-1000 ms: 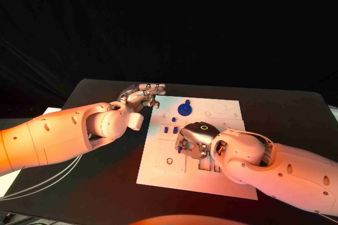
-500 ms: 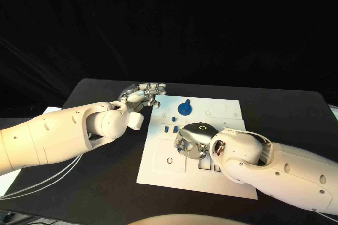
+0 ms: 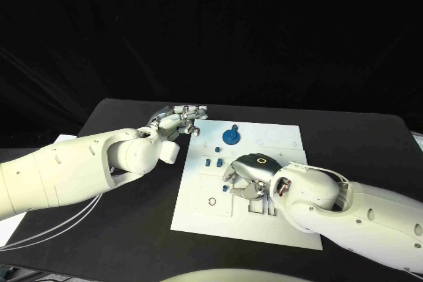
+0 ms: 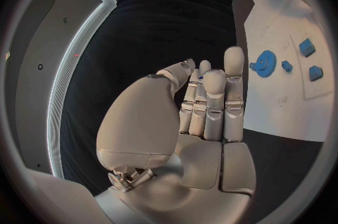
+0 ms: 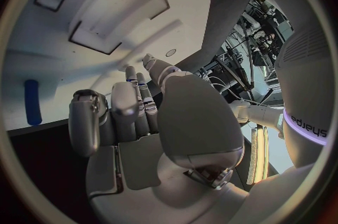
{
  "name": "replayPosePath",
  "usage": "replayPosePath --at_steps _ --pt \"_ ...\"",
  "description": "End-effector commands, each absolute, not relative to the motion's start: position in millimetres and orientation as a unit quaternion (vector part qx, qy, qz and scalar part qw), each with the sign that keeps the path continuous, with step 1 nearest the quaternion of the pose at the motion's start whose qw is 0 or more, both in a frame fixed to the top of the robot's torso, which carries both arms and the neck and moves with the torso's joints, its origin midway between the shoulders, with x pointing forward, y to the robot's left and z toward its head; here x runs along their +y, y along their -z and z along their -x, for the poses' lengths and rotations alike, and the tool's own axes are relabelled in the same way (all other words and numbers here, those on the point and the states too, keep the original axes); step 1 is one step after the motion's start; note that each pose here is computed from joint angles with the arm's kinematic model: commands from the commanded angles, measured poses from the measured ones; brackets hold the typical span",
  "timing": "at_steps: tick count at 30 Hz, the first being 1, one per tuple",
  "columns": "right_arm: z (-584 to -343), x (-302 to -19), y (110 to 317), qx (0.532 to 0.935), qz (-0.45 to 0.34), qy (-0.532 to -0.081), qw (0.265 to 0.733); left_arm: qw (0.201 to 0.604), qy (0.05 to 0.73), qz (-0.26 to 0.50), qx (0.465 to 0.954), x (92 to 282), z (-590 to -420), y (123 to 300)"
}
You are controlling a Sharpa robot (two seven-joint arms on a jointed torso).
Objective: Assemble the parts on the task board
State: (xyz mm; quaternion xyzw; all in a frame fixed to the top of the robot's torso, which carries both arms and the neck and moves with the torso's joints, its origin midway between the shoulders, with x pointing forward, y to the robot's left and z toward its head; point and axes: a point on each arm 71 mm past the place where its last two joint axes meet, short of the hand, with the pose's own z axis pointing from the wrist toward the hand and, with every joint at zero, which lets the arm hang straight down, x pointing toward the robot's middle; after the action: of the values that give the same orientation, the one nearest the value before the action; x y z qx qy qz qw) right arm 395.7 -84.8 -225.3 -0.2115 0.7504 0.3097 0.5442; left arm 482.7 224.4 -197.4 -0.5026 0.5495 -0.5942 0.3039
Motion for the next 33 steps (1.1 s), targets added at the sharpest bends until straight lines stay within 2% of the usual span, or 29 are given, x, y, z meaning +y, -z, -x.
replayPosePath --at_steps 1,9,13,21,33 --pt "-396.7 -93.8 213.6 0.740 0.191 -0.321 0.559 0.294 0.602 0.499 0.550 222.8 -482.1 196.5" --pt "-409.8 -135.5 184.2 0.732 0.175 -0.283 0.595 0.294 0.603 0.498 0.550 222.9 -481.7 196.4" --pt "-414.3 -152.9 177.7 0.731 0.172 -0.259 0.607 0.294 0.603 0.498 0.550 222.8 -481.6 196.4" --pt "-420.6 -173.2 178.9 0.742 0.177 -0.220 0.608 0.293 0.603 0.498 0.550 222.2 -481.2 196.6" --pt "-426.0 -174.4 190.1 0.757 0.186 -0.203 0.592 0.298 0.601 0.499 0.548 223.3 -481.5 197.2"
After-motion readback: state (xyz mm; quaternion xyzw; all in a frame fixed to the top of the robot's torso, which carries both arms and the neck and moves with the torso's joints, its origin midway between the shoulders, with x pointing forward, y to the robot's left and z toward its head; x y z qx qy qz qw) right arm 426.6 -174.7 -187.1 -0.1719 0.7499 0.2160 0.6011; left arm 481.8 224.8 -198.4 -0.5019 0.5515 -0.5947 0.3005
